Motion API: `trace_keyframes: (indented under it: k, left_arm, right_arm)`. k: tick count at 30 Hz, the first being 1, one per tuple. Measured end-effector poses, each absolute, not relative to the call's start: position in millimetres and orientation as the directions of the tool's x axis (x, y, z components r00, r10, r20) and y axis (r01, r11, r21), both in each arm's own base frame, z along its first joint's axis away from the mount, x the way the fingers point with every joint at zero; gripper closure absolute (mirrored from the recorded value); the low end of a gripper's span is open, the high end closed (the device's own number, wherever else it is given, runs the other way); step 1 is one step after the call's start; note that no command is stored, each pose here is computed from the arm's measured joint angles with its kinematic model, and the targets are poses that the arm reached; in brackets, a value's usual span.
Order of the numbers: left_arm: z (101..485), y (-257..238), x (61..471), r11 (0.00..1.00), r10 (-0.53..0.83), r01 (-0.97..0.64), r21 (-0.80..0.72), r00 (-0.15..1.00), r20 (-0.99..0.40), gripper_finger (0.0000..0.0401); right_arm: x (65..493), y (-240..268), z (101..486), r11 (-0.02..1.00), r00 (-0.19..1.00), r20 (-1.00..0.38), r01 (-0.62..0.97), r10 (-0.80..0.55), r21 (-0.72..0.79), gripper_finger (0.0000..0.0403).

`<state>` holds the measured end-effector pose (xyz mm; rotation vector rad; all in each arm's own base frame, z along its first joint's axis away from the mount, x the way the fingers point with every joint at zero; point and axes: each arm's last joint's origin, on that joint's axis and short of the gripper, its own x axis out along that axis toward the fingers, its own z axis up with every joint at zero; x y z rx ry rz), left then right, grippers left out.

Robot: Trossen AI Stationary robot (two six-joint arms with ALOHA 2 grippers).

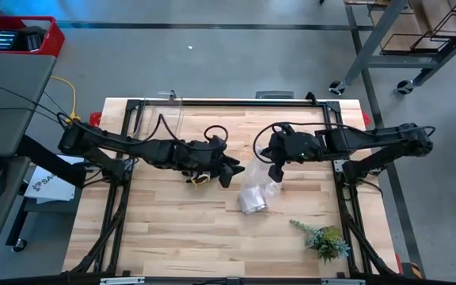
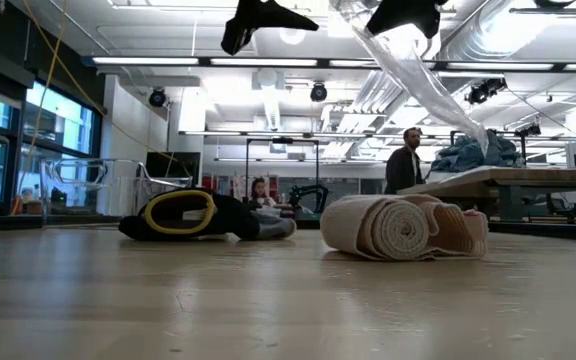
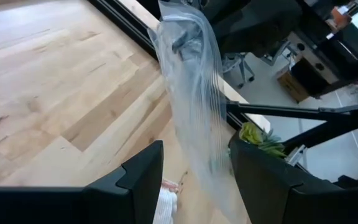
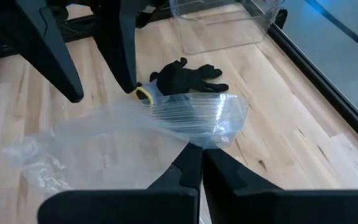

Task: Roll bandage
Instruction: Put the white-brown bandage into the transparent zip bag

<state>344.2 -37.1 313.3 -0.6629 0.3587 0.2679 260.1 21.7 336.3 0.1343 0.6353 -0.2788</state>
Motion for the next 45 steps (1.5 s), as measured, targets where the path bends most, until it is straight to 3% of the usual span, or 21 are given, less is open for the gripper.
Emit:
trace_keyframes:
  k: [23, 35, 39, 43, 45]
  left_arm:
    - [299, -39, 351, 0.746, 0.110, -0.379, -0.547, 0.881, -0.460, 0.0220]
    - [288, -33, 357, 0.720, 0.176, -0.446, -0.532, 0.858, -0.483, 0.0222]
    - [288, -33, 357, 0.719, 0.179, -0.451, -0.529, 0.856, -0.486, 0.0261]
    - [284, -33, 355, 0.723, 0.175, -0.467, -0.509, 0.836, -0.520, 0.0363]
    - [283, -32, 354, 0.722, 0.174, -0.475, -0.503, 0.829, -0.532, 0.0389]
  right_arm:
    - [264, 21, 335, 0.953, 0.774, -0.594, 0.300, -0.217, 0.044, 0.0403]
    - [265, 21, 337, 0.953, 0.790, -0.575, 0.297, -0.213, 0.055, 0.0403]
    - [265, 22, 337, 0.959, 0.794, -0.580, 0.275, -0.184, 0.072, 0.0403]
    - [266, 23, 337, 0.963, 0.796, -0.583, 0.257, -0.161, 0.084, 0.0403]
    - [266, 23, 337, 0.963, 0.797, -0.583, 0.254, -0.157, 0.088, 0.0403]
